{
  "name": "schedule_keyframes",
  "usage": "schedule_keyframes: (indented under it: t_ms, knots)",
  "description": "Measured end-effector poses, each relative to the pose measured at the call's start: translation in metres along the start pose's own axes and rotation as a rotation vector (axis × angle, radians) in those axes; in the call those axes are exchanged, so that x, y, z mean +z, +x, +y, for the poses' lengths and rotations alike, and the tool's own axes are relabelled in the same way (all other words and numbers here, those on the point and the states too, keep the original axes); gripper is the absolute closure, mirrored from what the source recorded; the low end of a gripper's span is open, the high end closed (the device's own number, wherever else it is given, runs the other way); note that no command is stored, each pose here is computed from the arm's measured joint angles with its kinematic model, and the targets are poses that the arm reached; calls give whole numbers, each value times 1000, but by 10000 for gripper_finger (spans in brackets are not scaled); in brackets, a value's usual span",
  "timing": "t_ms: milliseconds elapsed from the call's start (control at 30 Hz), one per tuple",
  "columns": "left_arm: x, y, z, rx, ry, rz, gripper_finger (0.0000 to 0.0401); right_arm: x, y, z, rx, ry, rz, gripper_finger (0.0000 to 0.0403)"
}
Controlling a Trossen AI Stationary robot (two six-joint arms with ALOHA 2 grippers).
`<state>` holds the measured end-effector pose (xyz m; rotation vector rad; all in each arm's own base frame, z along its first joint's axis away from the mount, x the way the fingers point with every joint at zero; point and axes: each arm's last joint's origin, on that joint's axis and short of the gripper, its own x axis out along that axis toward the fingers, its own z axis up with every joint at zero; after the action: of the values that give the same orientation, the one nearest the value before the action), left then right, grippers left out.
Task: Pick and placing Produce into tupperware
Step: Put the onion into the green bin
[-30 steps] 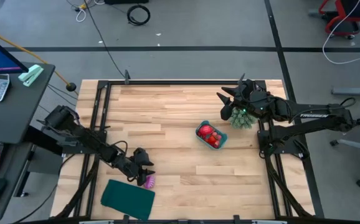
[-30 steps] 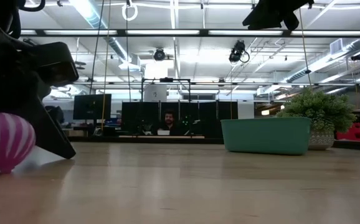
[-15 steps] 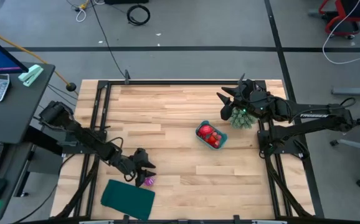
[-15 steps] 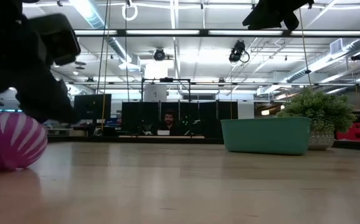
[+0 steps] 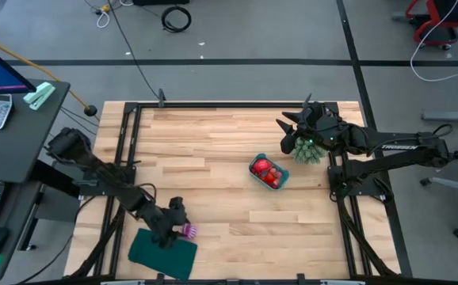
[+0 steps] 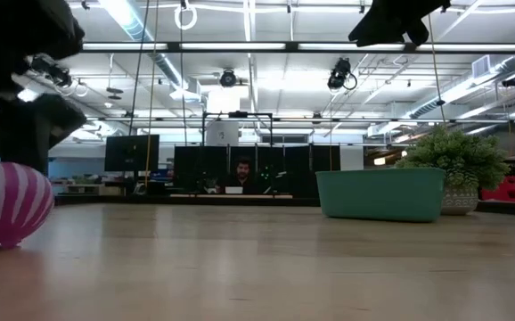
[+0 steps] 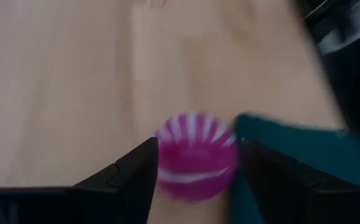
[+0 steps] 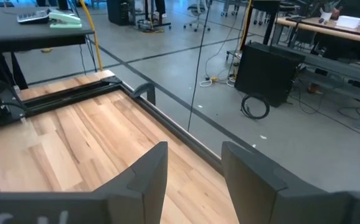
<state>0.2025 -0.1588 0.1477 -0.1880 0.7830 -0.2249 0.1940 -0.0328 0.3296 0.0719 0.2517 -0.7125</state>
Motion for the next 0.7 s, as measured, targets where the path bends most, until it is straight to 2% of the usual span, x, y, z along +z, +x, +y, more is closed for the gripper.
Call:
schedule_keyframes:
  t_ms: [100,300,567,700]
  knots:
    - [-6,3,4,62,15,53,150,0,0,0,7,22,1,243]
    - [-9,13,2,60,30,51,128,0,0,1,16,42,3,243]
    - [-19,30,6,105,48,86,133,0,0,0,16,39,2,243]
    - [-18,31,7,110,132,61,139,0,0,0,16,38,2,243]
